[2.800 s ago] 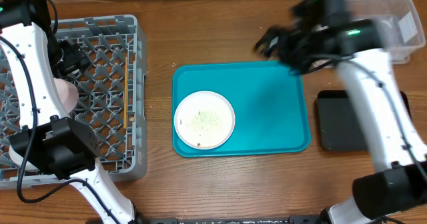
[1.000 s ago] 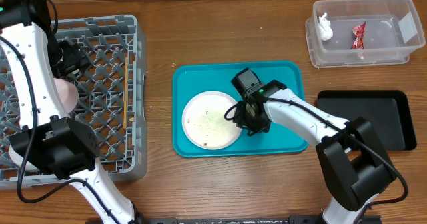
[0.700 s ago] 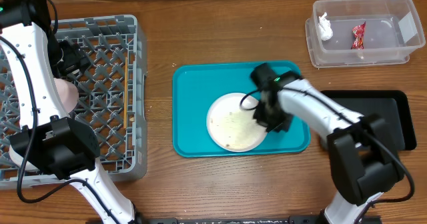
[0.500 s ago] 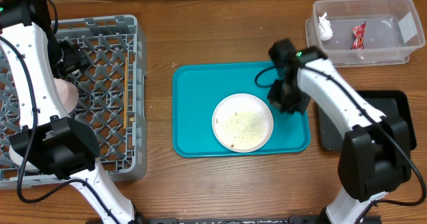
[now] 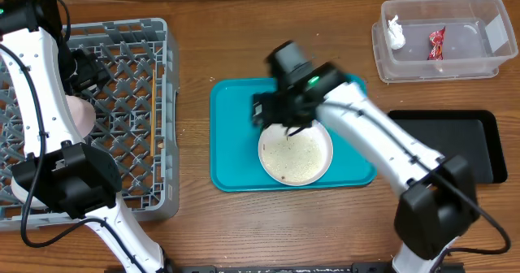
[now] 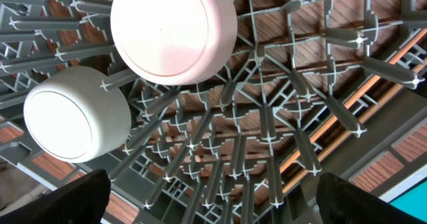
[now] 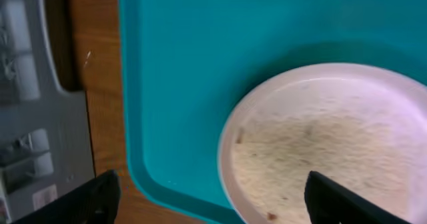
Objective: Sort waste into correct bins and load items into the dishwasher
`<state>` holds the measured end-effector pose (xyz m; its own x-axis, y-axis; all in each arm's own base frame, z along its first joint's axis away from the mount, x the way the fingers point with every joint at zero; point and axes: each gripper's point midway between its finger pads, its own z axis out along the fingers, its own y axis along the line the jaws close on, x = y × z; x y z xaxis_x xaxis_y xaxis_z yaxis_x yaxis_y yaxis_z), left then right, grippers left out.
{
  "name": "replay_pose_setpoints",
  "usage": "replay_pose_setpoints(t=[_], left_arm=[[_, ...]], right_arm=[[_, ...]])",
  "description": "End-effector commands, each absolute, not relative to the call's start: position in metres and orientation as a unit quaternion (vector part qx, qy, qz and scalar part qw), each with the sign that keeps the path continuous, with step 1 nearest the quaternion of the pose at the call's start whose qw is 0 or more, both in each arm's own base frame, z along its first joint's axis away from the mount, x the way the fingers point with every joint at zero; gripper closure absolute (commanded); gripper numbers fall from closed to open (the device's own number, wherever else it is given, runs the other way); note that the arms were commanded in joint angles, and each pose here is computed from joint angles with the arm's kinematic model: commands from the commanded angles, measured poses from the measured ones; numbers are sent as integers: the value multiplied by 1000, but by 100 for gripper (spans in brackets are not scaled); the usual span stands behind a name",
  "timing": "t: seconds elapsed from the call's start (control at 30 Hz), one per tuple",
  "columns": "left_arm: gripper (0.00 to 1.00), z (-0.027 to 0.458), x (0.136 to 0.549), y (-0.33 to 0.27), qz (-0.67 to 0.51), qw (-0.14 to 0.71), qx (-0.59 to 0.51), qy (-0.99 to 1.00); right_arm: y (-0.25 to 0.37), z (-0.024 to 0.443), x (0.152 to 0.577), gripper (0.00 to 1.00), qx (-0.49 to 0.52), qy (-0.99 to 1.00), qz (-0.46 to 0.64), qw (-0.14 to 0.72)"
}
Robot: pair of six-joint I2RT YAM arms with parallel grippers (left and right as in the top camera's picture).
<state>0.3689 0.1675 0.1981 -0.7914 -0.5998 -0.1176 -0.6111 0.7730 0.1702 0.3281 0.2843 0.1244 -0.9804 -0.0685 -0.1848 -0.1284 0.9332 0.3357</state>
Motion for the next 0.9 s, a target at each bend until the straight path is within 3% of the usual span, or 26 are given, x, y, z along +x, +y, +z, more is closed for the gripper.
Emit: replay_pose_setpoints(t=[0.0, 0.07, 0.23, 0.33, 0.4, 0.63, 0.87], left_arm=[[0, 210, 369, 169, 107, 46, -318, 941], [0, 210, 369, 169, 107, 46, -318, 941], [0, 210, 369, 169, 107, 46, -318, 941], [0, 210, 369, 169, 107, 46, -318, 941], [0, 210, 370, 169, 107, 46, -318, 941], [0, 210, 369, 169, 107, 46, -318, 941], [0, 210, 369, 169, 107, 46, -318, 941]], right_arm=[[292, 103, 315, 8, -34, 988, 107, 110], [300, 90, 307, 8, -42, 989, 73, 119], [310, 63, 293, 27, -73, 990, 27, 118], [315, 39, 283, 49, -74, 992, 7, 101], [314, 29, 278, 59, -80, 993, -5, 89], [312, 21, 277, 75, -81, 993, -13, 82], [304, 9, 271, 81, -80, 994, -25, 75]])
